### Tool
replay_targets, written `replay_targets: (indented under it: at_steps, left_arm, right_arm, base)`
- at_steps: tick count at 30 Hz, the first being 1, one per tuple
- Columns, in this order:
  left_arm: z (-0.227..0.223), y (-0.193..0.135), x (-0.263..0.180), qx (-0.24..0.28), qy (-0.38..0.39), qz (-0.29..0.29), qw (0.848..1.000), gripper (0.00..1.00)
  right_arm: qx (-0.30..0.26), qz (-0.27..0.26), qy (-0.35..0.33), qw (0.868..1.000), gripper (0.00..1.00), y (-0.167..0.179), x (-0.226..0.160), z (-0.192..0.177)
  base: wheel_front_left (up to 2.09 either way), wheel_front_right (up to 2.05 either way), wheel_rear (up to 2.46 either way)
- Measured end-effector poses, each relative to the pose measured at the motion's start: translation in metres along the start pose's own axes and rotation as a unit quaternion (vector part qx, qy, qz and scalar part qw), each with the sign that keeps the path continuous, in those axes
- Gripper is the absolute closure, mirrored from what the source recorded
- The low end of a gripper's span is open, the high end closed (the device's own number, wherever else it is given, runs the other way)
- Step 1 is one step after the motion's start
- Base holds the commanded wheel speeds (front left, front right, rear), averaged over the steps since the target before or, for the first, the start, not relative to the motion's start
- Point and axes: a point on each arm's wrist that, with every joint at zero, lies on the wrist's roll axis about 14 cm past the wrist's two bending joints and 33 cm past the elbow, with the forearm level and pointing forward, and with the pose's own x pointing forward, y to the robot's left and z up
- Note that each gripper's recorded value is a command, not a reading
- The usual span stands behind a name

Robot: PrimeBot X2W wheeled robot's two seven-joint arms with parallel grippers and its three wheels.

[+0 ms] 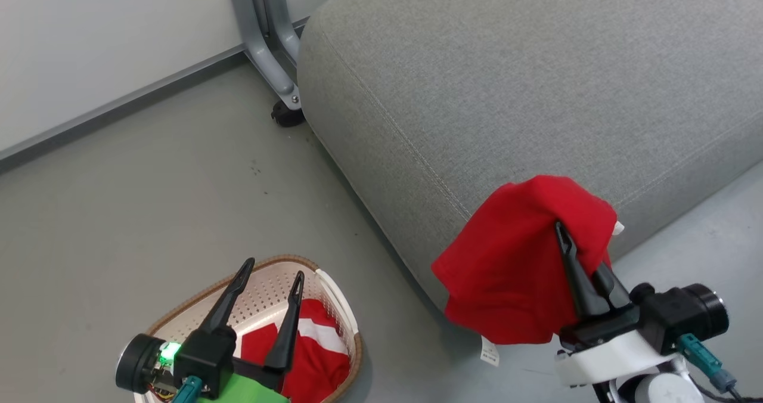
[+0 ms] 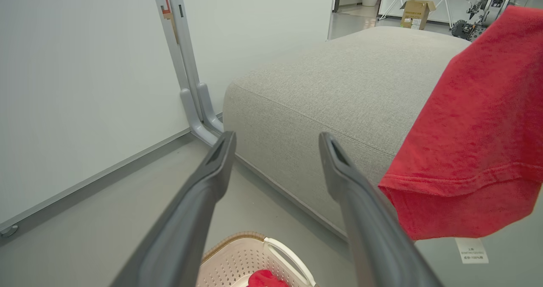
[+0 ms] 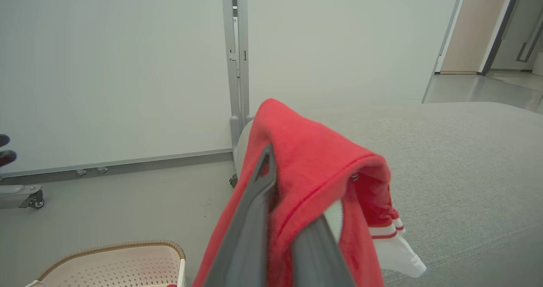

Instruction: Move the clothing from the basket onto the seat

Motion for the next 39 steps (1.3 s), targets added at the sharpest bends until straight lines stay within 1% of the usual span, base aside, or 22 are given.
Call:
replay_targets:
  at_steps: [2, 6, 10, 14, 17, 19, 21, 22, 23, 24, 27, 30, 32, 34, 35, 36, 37, 39]
  left_arm:
    - [-0.003, -0.004, 0.002, 0.000, 0.006, -0.016, 1.000, 0.00]
    - [-0.011, -0.016, 0.004, 0.008, 0.023, -0.076, 0.997, 0.00]
    - [-0.012, -0.017, 0.013, 0.026, 0.024, -0.123, 0.992, 0.00]
    - [-0.015, -0.001, 0.021, 0.024, 0.022, -0.124, 0.992, 0.00]
    - [-0.023, 0.015, 0.025, 0.014, 0.022, -0.115, 0.993, 0.00]
    - [-0.031, 0.024, 0.027, 0.009, 0.026, -0.113, 0.993, 0.00]
    - [-0.042, 0.034, 0.028, 0.001, 0.035, -0.107, 0.994, 0.00]
    - [-0.048, 0.039, 0.028, -0.003, 0.039, -0.104, 0.994, 0.00]
    - [-0.055, 0.044, 0.029, -0.006, 0.044, -0.102, 0.994, 0.00]
    - [-0.066, 0.052, 0.030, -0.012, 0.051, -0.097, 0.994, 0.00]
    - [-0.086, 0.063, 0.026, -0.026, 0.066, -0.086, 0.994, 0.00]
    - [-0.099, 0.070, 0.019, -0.041, 0.077, -0.072, 0.994, 0.00]
    - [-0.107, 0.077, 0.013, -0.057, 0.089, -0.056, 0.993, 0.00]
    - [-0.112, 0.084, 0.009, -0.073, 0.098, -0.035, 0.992, 0.00]
    - [-0.114, 0.087, 0.006, -0.079, 0.101, -0.027, 0.991, 0.00]
    - [-0.116, 0.089, 0.004, -0.083, 0.105, -0.022, 0.991, 0.00]
    - [-0.117, 0.091, 0.001, -0.086, 0.107, -0.017, 0.990, 0.00]
    - [-0.117, 0.094, -0.001, -0.086, 0.107, -0.007, 0.990, 0.00]
  right_arm:
    - [-0.006, -0.015, -0.007, 1.000, 1.00, -0.010, 0.008, 0.005]
    - [0.004, -0.042, -0.044, 0.998, 1.00, -0.030, 0.039, 0.025]
    - [-0.032, -0.055, -0.078, 0.995, 1.00, -0.060, 0.079, 0.048]
    - [-0.069, -0.052, -0.109, 0.990, 1.00, -0.082, 0.131, 0.073]
    - [-0.096, -0.044, -0.112, 0.988, 1.00, -0.093, 0.172, 0.078]
    - [-0.111, -0.040, -0.106, 0.987, 1.00, -0.098, 0.196, 0.076]
    - [-0.120, -0.042, -0.090, 0.988, 1.00, -0.105, 0.219, 0.065]
    - [-0.132, -0.041, -0.072, 0.988, 1.00, -0.108, 0.231, 0.053]
    - [-0.139, -0.043, -0.051, 0.988, 1.00, -0.112, 0.240, 0.037]
    - [-0.139, -0.052, -0.008, 0.989, 1.00, -0.119, 0.253, 0.005]
    - [-0.119, -0.074, 0.063, 0.988, 1.00, -0.127, 0.264, -0.055]
    - [-0.103, -0.080, 0.116, 0.985, 1.00, -0.123, 0.268, -0.102]
    - [-0.097, -0.077, 0.141, 0.982, 1.00, -0.116, 0.271, -0.126]
    - [-0.097, -0.070, 0.155, 0.981, 1.00, -0.108, 0.274, -0.142]
    - [-0.094, -0.070, 0.161, 0.980, 0.96, -0.105, 0.274, -0.149]
    - [-0.092, -0.069, 0.165, 0.980, 0.66, -0.102, 0.275, -0.154]
    - [-0.097, -0.065, 0.169, 0.979, 0.00, -0.098, 0.275, -0.159]
    - [-0.098, -0.064, 0.168, 0.979, 0.00, -0.095, 0.275, -0.160]
  base:
    - [0.00, 0.00, 0.00]
    - [0.00, 0.00, 0.00]
    - [0.00, 0.00, 0.00]
    - [0.00, 0.00, 0.00]
    - [0.00, 0.00, 0.00]
    - [0.00, 0.00, 0.00]
    - [0.00, 0.00, 0.00]
    - [0.00, 0.00, 0.00]
    - [0.00, 0.00, 0.00]
    - [0.00, 0.00, 0.00]
    - [0.00, 0.00, 0.00]
    - [0.00, 0.00, 0.00]
    - [0.00, 0.00, 0.00]
    - [0.00, 0.00, 0.00]
    - [0.00, 0.00, 0.00]
    - [0.00, 0.00, 0.00]
    - [0.00, 0.00, 0.00]
    - [0.00, 0.00, 0.00]
